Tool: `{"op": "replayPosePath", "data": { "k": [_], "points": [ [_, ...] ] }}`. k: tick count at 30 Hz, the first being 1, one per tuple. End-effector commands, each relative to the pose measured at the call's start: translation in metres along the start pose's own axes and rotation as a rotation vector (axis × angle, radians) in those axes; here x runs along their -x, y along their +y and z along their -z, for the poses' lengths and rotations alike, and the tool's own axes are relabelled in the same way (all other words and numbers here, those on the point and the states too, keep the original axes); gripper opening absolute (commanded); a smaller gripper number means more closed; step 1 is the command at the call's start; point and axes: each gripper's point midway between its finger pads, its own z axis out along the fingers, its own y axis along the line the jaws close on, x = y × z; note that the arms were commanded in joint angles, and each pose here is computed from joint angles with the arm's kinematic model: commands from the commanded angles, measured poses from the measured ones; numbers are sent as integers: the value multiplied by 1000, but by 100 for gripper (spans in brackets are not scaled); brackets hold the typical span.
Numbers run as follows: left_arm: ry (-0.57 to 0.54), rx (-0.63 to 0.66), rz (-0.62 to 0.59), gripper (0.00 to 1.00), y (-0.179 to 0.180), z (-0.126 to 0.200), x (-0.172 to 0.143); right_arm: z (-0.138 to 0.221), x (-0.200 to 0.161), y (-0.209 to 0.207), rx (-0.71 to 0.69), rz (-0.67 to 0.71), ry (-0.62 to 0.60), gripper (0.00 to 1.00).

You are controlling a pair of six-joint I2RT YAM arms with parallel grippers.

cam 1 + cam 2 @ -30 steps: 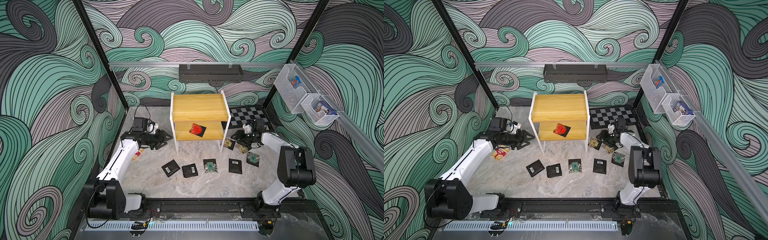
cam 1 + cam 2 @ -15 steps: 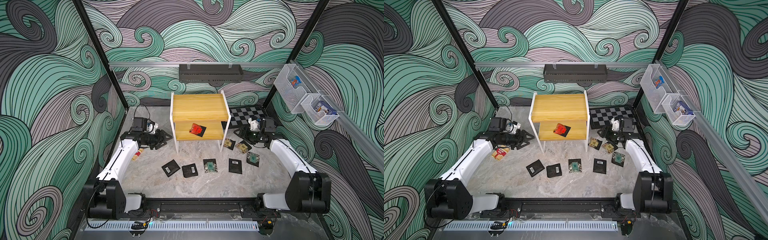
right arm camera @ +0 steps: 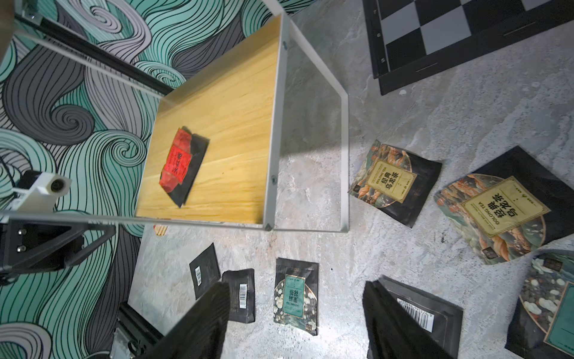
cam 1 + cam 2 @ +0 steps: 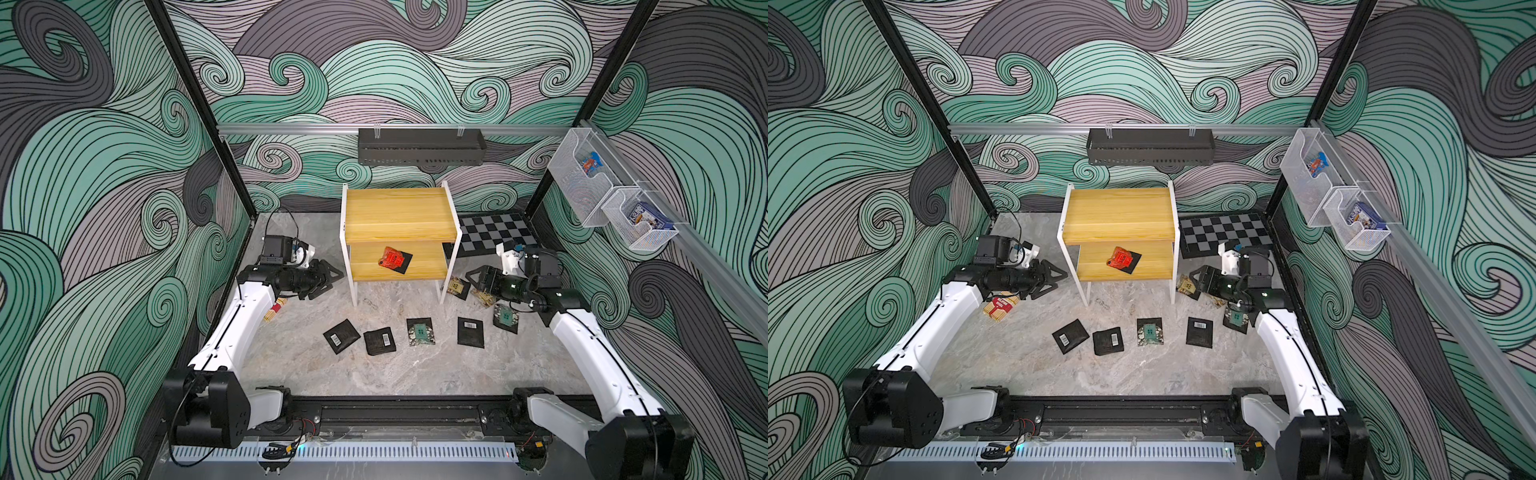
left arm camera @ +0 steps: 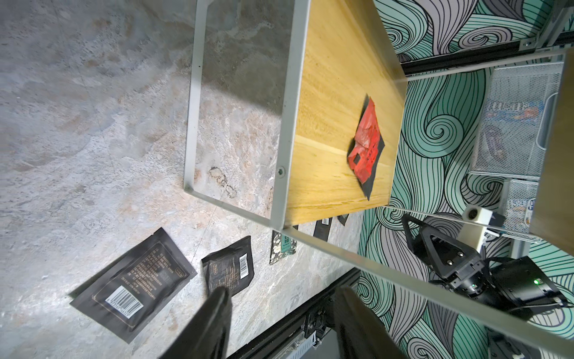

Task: Remove the tea bags from the shelf
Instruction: Pick up the tea bag from the shelf.

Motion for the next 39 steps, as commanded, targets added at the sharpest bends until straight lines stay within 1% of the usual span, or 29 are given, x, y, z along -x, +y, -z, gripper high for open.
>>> {"op": "replayPosePath", "data": {
  "k": [1,4,8,12,14,18,20,22,24,26,28,32,39],
  "points": [
    [-10,22,-33,57,4,8,-8,6,-11,13,14,99,1,72],
    [-10,29,-32,57,7,8,-12,15,-21,37,62,241,-20,73],
    [-13,30,-24,57,10,8,-15,30,-39,72,138,471,-77,76],
    [-16,27,-19,57,10,7,-14,39,-58,104,222,713,-163,84],
    [-18,24,-22,57,9,7,-13,37,-67,117,250,828,-177,84],
    [-18,21,-21,57,7,8,-13,23,-79,139,252,1062,-193,85],
    [-16,19,-22,57,7,9,-14,15,-79,148,249,1141,-210,86],
    [-14,20,-23,57,8,9,-16,5,-76,155,249,1203,-242,88],
    [-12,23,-21,57,10,9,-19,-5,-71,159,235,1258,-283,94],
    [-9,23,-16,57,12,8,-21,-15,-65,165,224,1306,-322,97],
    [-8,22,-12,57,13,7,-23,-28,-64,168,216,1369,-325,97],
    [-6,21,-15,57,12,8,-23,-55,-58,172,177,1452,-313,96],
    [1,26,-14,57,15,7,-25,-94,-33,171,74,1457,-313,96]
  ]
}}
